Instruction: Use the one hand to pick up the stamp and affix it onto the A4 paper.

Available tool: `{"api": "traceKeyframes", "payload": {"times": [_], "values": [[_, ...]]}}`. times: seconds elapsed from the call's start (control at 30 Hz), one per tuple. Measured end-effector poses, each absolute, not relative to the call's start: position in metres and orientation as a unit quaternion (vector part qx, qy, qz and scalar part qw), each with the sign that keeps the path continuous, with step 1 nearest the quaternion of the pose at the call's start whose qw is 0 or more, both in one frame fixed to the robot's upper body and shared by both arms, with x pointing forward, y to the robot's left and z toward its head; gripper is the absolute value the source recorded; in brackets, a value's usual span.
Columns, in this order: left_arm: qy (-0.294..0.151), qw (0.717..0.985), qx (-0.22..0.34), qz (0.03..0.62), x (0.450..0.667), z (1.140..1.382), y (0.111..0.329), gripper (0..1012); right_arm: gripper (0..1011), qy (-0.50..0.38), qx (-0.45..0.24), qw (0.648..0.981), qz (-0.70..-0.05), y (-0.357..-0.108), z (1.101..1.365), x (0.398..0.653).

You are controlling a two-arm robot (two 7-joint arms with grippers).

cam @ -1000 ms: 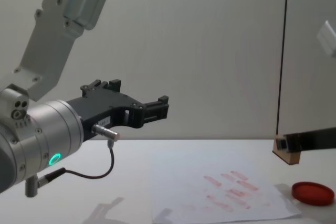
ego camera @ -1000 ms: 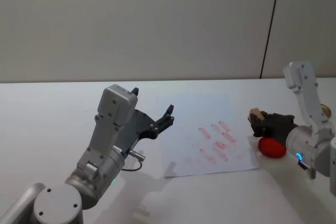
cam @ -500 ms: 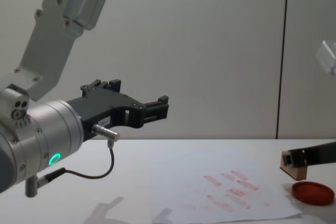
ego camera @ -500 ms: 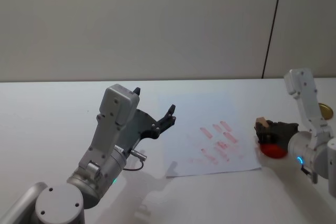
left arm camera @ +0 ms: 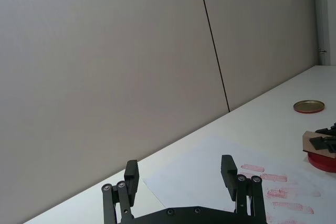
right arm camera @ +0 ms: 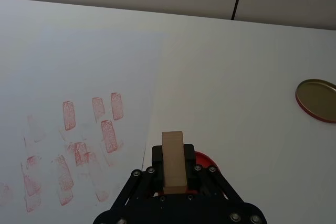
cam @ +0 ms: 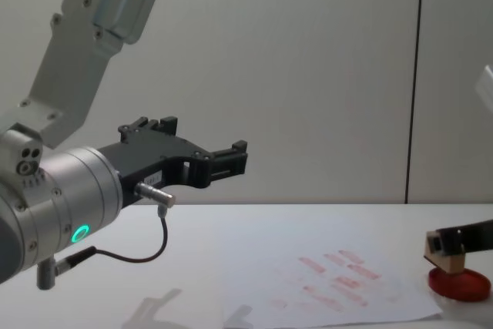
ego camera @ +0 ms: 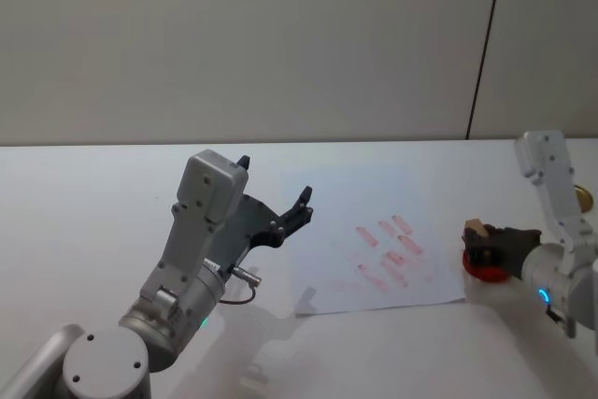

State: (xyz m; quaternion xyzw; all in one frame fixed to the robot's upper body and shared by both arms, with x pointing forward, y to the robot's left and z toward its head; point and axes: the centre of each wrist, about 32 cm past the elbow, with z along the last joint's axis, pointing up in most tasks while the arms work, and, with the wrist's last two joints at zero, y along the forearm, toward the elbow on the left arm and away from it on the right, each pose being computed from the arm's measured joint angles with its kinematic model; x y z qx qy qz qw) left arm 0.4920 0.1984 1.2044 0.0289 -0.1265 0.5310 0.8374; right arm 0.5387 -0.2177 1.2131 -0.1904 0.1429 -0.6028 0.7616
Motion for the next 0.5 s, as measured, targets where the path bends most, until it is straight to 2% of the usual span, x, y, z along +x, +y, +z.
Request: {"api": "traceKeyframes", "payload": {"times": [0.5], "values": [[-0.126,0.837,0.029,0.531,0.4920,1.2044,0.1984,993,219,0.144,-0.194,0.754,-0.610,-0.2237,1.2104,0.5302]]}}
